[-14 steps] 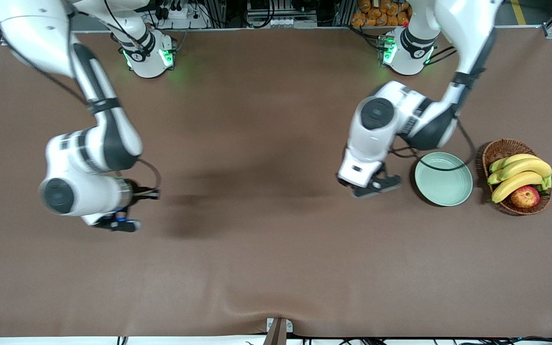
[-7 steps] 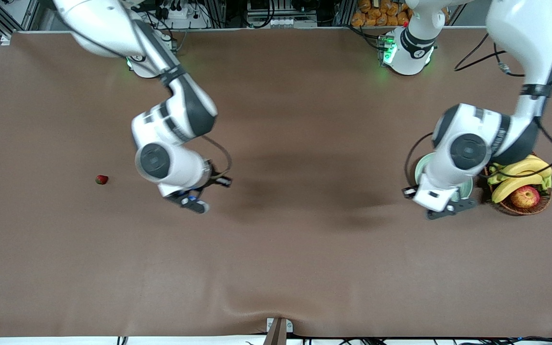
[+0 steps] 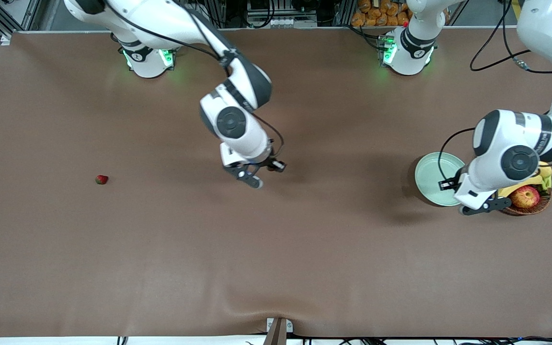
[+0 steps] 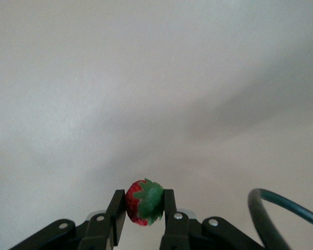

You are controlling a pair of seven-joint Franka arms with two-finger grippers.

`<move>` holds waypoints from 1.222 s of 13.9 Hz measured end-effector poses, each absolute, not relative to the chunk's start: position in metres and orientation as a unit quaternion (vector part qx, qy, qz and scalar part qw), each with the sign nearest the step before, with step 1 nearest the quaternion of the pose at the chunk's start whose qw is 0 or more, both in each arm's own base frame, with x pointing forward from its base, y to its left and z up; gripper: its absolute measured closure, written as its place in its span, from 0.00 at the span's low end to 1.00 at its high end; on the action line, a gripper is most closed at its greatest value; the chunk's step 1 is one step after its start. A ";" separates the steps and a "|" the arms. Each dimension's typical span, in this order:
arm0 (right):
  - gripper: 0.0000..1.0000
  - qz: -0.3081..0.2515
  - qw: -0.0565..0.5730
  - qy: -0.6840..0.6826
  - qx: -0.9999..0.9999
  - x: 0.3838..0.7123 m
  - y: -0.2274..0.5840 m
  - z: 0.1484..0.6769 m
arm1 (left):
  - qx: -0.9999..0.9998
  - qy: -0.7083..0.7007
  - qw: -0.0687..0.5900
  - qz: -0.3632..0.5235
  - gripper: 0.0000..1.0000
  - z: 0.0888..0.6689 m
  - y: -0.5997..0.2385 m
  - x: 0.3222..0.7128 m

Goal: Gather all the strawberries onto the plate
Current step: 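Carry the strawberry to the plate with the left gripper while the right gripper follows, then release the strawberry onto the plate while the right gripper sets its strawberry down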

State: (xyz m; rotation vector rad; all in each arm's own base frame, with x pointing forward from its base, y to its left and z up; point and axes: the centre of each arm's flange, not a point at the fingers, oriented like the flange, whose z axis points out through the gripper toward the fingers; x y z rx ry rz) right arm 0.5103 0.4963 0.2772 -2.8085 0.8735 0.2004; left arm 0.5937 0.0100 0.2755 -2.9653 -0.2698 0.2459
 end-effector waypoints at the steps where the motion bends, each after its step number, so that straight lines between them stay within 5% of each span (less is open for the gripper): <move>1: 0.66 0.063 0.103 0.299 -0.947 0.499 0.512 0.263 | -0.989 -0.086 0.075 0.089 0.68 0.271 0.019 0.590; 7: 0.66 0.060 0.108 0.298 -0.946 0.460 0.555 0.209 | -0.987 -0.063 0.066 0.134 0.68 0.229 0.013 0.570; 14: 0.01 0.057 0.089 0.306 -0.946 0.479 0.551 0.224 | -0.989 -0.054 0.044 0.131 0.68 0.199 0.015 0.566; 17: 0.00 0.071 0.053 0.320 -0.943 0.525 0.513 0.257 | -0.989 -0.055 0.036 0.134 0.53 0.186 0.018 0.565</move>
